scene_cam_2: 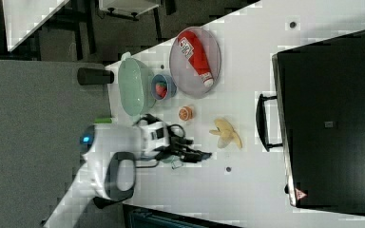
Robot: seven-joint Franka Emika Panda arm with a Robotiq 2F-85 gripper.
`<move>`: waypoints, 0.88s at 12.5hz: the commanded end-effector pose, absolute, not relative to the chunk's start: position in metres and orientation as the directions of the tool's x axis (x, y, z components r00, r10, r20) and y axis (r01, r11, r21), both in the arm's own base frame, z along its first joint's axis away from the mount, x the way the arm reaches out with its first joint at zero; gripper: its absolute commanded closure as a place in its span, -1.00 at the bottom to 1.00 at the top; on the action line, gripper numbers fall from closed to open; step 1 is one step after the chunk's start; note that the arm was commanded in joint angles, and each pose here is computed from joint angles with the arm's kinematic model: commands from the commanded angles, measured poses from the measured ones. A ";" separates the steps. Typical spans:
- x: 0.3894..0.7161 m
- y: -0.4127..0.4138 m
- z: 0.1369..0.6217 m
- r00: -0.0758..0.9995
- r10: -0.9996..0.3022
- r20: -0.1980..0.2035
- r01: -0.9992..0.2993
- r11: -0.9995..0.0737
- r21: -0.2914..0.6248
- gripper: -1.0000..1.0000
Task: Pick Banana and place it in mug.
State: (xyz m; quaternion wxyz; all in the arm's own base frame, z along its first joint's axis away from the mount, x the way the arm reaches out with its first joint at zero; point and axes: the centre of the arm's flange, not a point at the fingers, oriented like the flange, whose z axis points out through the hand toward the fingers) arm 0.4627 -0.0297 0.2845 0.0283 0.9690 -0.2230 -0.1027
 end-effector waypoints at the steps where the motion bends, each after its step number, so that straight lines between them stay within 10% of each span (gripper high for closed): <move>1: 0.487 -0.029 0.293 0.986 -0.151 -0.074 -0.149 -0.988 0.028 -1.00; 5: 0.485 -0.032 0.222 0.987 -0.082 -0.135 -0.078 -0.996 0.032 -1.00; 11: 0.481 -0.030 0.155 0.994 -0.071 -0.086 -0.068 -0.997 0.035 -1.00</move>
